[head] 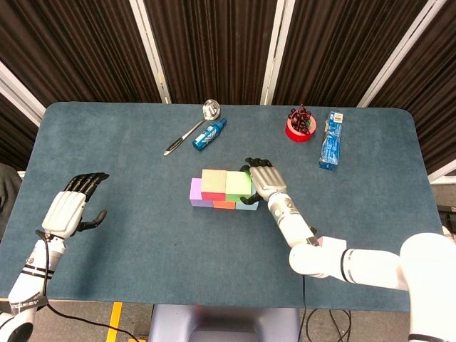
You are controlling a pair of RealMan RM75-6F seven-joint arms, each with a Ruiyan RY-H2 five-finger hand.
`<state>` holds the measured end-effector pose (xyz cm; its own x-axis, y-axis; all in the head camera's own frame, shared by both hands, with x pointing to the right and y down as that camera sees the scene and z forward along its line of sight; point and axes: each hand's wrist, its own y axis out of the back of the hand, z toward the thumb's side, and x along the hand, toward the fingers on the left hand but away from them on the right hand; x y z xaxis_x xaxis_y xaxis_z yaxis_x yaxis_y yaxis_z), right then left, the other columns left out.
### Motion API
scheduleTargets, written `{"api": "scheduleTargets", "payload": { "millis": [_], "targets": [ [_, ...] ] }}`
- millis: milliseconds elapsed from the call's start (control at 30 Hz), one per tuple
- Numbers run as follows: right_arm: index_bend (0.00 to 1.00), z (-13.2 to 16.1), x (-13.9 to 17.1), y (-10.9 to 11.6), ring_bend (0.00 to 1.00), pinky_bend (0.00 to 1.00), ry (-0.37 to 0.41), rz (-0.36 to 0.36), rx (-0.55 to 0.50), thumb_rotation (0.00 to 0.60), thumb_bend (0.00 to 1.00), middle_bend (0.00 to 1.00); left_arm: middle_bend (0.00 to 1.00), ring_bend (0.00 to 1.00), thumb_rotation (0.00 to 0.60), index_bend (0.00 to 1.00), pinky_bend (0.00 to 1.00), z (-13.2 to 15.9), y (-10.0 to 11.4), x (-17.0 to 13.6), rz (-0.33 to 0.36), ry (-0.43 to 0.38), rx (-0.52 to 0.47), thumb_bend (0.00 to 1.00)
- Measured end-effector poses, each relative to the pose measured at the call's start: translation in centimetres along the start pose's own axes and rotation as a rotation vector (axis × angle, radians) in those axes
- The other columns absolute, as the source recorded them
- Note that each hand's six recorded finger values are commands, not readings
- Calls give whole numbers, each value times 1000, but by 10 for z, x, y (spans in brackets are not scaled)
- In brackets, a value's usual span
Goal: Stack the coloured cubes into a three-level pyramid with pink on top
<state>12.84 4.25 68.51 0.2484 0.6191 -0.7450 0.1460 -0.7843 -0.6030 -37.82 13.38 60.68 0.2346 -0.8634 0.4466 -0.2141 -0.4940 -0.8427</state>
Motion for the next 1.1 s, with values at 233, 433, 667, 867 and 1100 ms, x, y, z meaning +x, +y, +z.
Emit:
{"api": "scheduleTargets", "payload": {
  "millis": [233,433,667,867,1100],
  "targets": [
    [282,0,2,-1,0,16,0,4,4,600,364,157,100,96,600,133,114,0,0,0,-1,1,-1,382],
    [193,0,5,0,0,10,5,5,3,600,364,155,98,91,600,131,113,0,-1,-1,-5,0,0,381],
    [150,-9,20,10,0,7,12,-14,-3,600,363,148,98,89,600,131,113,-1,2,-2,5,2,5,381],
    [163,-42,55,30,0,7,-8,-62,0,600,364,148,104,89,600,131,112,0,5,-2,25,1,5,378],
    [252,-105,109,39,0,7,-70,-116,-10,600,363,148,111,89,600,131,112,0,1,3,37,-9,26,375]
  ]
}}
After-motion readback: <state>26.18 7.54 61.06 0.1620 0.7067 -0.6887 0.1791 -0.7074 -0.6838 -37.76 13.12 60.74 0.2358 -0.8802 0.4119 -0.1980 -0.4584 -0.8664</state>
